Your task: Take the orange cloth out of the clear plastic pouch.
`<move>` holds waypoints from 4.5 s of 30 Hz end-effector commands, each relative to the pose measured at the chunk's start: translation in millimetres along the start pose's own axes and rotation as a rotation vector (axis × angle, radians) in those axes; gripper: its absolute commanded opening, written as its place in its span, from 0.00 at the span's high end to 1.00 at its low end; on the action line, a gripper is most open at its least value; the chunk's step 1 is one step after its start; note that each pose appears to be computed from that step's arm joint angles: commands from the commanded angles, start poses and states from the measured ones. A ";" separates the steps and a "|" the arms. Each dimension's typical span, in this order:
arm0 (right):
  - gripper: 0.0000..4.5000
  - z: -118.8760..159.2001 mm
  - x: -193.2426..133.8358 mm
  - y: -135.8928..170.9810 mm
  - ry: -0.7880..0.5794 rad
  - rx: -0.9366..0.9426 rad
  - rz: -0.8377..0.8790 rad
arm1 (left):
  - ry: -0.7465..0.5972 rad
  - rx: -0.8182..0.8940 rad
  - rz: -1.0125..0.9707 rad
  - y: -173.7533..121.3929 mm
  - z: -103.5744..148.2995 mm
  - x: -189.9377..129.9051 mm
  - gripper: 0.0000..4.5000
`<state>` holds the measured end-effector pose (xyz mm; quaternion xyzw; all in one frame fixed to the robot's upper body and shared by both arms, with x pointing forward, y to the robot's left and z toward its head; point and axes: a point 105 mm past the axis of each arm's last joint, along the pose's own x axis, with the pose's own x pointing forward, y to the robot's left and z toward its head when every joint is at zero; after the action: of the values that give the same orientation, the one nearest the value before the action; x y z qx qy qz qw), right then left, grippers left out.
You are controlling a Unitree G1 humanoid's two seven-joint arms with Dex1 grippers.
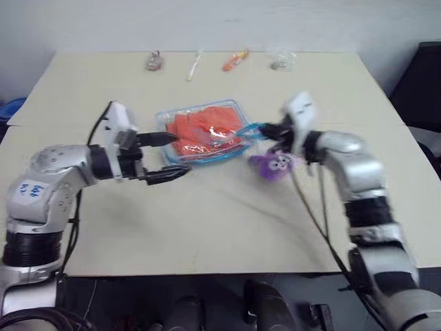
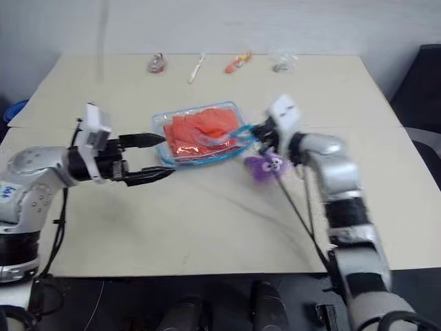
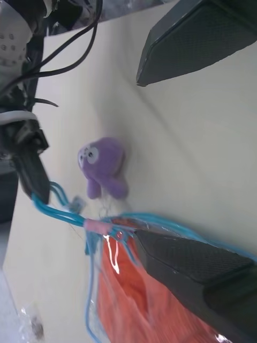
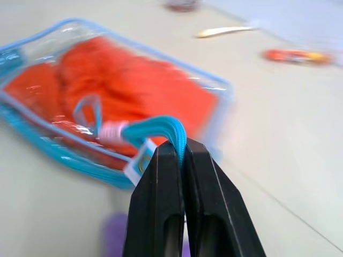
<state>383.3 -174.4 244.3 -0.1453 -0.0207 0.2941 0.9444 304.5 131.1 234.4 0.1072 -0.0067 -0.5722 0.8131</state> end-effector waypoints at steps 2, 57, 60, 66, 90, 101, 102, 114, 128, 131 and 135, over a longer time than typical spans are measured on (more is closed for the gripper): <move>1.00 -5.4 -88.4 -39.8 0.080 0.002 -0.233 | -0.057 0.048 -0.125 -17.2 15.7 21.9 0.00; 0.00 37.1 -85.6 111.2 0.047 -0.201 0.537 | 0.517 0.540 0.158 104.7 -61.3 52.9 0.13; 0.00 36.4 -85.6 111.1 0.046 -0.200 0.532 | 0.516 0.538 0.150 104.4 -62.2 52.6 0.34; 0.00 34.2 -86.4 109.1 0.054 -0.199 0.520 | 0.500 0.536 0.144 102.2 -63.5 50.4 0.73; 0.00 11.4 -112.5 98.4 0.144 -0.174 0.544 | 0.511 0.681 -0.057 54.6 -74.5 -20.9 1.00; 0.00 7.7 -115.7 97.5 0.146 -0.164 0.520 | 0.501 0.603 0.013 28.1 -83.9 -15.4 1.00; 0.00 7.5 -115.5 97.5 0.146 -0.163 0.520 | 0.507 0.605 0.015 28.4 -84.4 -16.4 1.00; 0.00 8.0 -111.3 98.8 0.135 -0.163 0.534 | 0.427 0.645 0.007 53.6 -77.8 -15.0 1.00; 0.00 6.2 -103.9 90.0 0.132 -0.169 0.480 | 0.389 0.601 -0.027 48.6 -64.9 -33.3 0.39; 0.00 -5.6 -93.5 76.4 0.166 -0.207 0.369 | 0.351 0.432 -0.074 33.4 -44.7 -48.7 0.26; 0.00 -31.6 -81.2 65.4 0.238 -0.329 0.267 | 0.263 0.102 -0.232 -7.8 -2.8 -61.9 0.26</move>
<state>280.0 -176.0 197.6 -0.3016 0.0796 0.4084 0.8579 295.3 198.1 217.7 0.2689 0.0918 -0.6031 0.7453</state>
